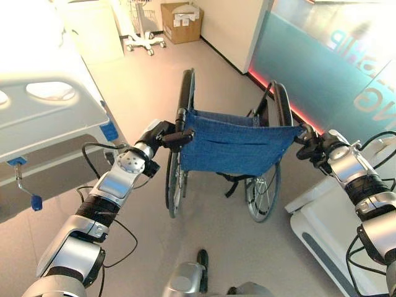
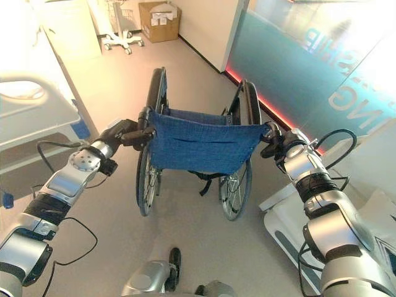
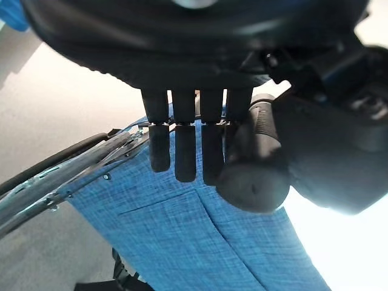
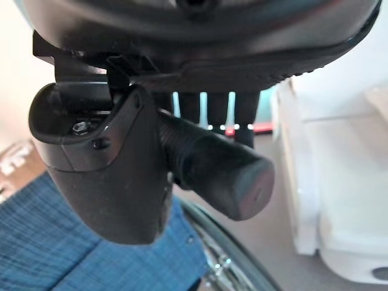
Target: Push the wheelchair next to the bed
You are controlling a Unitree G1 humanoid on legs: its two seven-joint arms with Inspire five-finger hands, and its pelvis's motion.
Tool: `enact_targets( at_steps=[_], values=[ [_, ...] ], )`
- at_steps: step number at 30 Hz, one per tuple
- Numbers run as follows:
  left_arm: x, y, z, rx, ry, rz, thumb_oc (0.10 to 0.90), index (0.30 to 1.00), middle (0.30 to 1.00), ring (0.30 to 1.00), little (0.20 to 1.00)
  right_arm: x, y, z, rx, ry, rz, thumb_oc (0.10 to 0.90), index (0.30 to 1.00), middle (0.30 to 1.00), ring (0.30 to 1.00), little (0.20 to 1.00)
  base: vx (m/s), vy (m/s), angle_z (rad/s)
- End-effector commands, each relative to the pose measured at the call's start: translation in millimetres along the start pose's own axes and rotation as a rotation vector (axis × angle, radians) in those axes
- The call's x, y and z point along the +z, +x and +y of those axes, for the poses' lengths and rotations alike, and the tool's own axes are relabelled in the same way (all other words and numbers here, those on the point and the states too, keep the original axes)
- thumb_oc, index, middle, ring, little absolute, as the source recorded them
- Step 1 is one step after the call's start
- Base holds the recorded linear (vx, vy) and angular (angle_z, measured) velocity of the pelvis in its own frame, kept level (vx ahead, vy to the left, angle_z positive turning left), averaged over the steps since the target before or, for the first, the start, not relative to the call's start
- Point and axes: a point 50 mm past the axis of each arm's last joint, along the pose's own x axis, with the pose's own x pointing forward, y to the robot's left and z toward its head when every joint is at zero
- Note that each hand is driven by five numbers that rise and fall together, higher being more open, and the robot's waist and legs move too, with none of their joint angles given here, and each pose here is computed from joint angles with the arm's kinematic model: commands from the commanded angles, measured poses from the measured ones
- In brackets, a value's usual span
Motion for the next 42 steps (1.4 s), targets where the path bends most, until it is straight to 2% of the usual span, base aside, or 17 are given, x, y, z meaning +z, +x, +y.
enact_targets(
  at_steps=[1,13,21,28,34,42],
  values=[
    [-32,0,-6,-0.038,0.176,0.132,0.4,0.3,0.3,0.3,0.3,99,-28,8,0.032,-0.19,-0.499,0.4,0.3,0.3,0.3,0.3,0.21,-0.269,0.39],
    [-2,10,-18,-0.071,0.158,0.058,0.4,0.3,0.3,0.3,0.3,110,-36,-16,-0.027,-0.168,-0.428,0.4,0.3,0.3,0.3,0.3,0.34,-0.331,0.57],
    [-11,9,-48,-0.092,0.084,0.079,0.4,0.3,0.3,0.3,0.3,114,-44,-38,-0.026,-0.27,-0.451,0.4,0.3,0.3,0.3,0.3,0.36,-0.321,0.72],
    [-8,11,-73,-0.122,0.041,0.063,0.4,0.3,0.3,0.3,0.3,103,-39,-28,-0.019,-0.323,-0.423,0.4,0.3,0.3,0.3,0.3,0.36,-0.277,0.71],
    [-3,11,-73,-0.118,0.04,0.045,0.4,0.3,0.3,0.3,0.3,100,-33,-9,-0.023,-0.305,-0.424,0.4,0.3,0.3,0.3,0.3,0.34,-0.119,-0.02],
    [-25,6,-41,-0.071,0.01,0.109,0.4,0.3,0.3,0.3,0.3,119,-37,7,0.031,-0.289,-0.515,0.4,0.3,0.3,0.3,0.3,0.39,0.031,-0.94]
  ],
)
